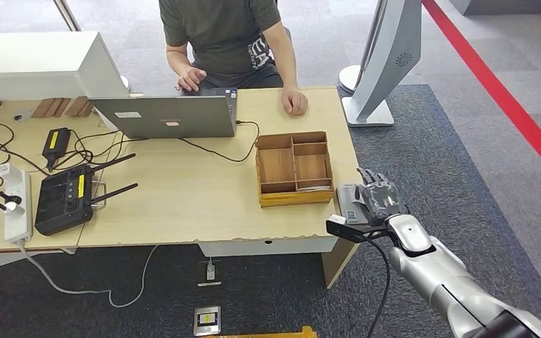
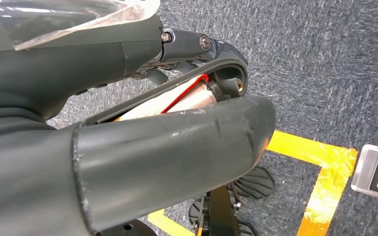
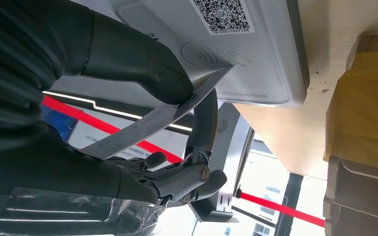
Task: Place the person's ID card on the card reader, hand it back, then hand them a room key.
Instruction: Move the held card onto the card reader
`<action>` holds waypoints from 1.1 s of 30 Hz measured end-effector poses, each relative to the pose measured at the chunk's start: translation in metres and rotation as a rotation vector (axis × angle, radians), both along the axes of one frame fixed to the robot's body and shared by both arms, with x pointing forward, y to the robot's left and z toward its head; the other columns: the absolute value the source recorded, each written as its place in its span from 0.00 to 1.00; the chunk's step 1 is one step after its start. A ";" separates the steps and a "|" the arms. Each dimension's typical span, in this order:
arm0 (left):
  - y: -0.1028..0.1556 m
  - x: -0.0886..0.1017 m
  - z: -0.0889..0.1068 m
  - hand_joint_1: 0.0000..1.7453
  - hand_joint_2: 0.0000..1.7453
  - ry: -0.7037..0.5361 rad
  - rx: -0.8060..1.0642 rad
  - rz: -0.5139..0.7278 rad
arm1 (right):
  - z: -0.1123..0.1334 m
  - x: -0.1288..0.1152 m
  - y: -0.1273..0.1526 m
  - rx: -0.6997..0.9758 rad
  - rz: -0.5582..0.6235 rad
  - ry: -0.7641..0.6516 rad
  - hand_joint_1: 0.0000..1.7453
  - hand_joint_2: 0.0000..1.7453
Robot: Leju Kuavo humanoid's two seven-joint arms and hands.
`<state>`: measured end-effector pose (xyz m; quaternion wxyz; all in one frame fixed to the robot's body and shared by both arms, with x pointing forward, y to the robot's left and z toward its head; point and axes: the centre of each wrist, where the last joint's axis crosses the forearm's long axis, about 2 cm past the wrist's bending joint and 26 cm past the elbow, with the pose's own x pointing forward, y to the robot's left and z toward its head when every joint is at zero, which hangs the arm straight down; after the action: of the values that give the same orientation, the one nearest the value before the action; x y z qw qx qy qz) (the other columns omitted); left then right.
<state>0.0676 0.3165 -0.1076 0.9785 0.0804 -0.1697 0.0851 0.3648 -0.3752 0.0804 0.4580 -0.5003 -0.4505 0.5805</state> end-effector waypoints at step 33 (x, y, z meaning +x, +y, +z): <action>-0.001 -0.001 0.000 0.00 0.00 -0.001 -0.010 0.014 | 0.038 0.020 -0.007 -0.307 0.082 0.126 1.00 1.00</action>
<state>0.0668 0.3152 -0.1078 0.9782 0.0767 -0.1693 0.0930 0.3851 -0.3822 0.1183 0.3797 -0.5082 -0.3468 0.6909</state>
